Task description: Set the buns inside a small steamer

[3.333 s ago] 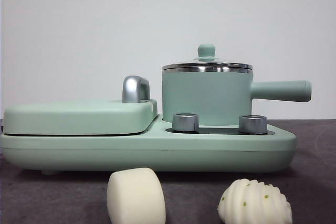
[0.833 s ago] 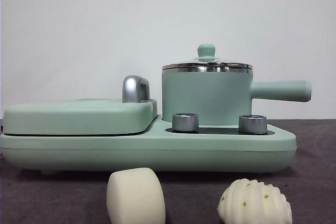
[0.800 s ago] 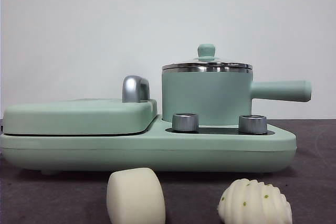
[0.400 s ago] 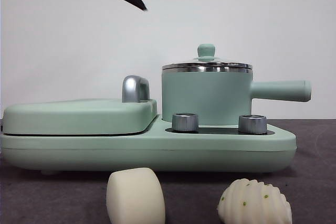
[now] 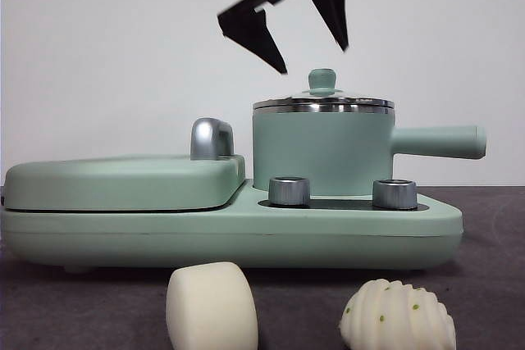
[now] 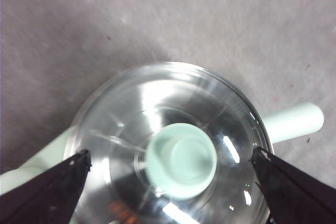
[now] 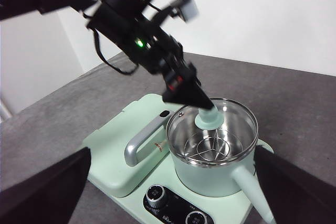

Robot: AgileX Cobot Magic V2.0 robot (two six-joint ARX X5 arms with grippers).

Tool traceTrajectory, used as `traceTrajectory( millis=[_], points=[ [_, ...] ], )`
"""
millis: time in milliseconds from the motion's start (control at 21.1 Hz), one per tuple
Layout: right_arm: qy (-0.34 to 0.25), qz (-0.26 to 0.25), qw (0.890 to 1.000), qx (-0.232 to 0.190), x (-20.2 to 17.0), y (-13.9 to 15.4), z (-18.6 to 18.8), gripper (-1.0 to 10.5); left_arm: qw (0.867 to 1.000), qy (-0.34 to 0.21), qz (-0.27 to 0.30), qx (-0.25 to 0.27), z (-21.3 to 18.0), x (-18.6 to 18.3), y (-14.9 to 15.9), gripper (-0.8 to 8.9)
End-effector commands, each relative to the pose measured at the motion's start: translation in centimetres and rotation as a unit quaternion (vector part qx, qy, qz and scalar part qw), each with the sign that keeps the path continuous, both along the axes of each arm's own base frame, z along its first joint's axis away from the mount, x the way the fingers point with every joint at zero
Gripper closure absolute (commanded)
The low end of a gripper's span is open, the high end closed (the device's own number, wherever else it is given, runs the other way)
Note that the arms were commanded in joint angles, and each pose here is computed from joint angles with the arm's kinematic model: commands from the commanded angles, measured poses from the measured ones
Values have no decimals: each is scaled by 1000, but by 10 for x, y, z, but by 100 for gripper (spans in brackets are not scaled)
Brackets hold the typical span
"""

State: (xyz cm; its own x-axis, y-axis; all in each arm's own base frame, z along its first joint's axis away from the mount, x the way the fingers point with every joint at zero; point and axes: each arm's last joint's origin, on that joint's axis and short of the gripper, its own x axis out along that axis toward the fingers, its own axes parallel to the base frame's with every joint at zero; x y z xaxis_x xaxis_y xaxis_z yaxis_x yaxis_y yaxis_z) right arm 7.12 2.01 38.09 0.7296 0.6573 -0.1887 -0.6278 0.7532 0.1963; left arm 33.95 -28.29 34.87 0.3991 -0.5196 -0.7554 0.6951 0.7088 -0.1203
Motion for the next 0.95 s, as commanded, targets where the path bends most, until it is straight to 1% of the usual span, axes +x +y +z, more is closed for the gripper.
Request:
traceTrajectory(
  millis=[47, 285, 475, 570, 617, 712, 950],
  points=[
    [-9, 3, 1000, 1, -1, 0, 5, 452, 1000, -17, -15, -2, -2, 1, -13, 316],
    [-9, 3, 1000, 1, -1, 0, 5, 452, 1000, -14, -20, 12, -10, -1, -22, 322],
    [-9, 3, 1000, 1, -1, 0, 5, 452, 999, -3, -23, 24, -15, -2, -22, 323],
    [-9, 3, 1000, 1, -1, 0, 5, 452, 999, -11, -17, 27, -16, 0, -23, 324],
    [-9, 3, 1000, 1, -1, 0, 5, 452, 999, -14, -20, 29, -16, 0, -23, 332],
    [-5, 3, 1000, 1, -1, 0, 4, 452, 999, -18, -27, 33, -16, -1, -23, 395],
    [0, 3, 1000, 1, -2, 0, 3, 452, 999, -17, -35, 37, -17, -3, -26, 408]
  ],
)
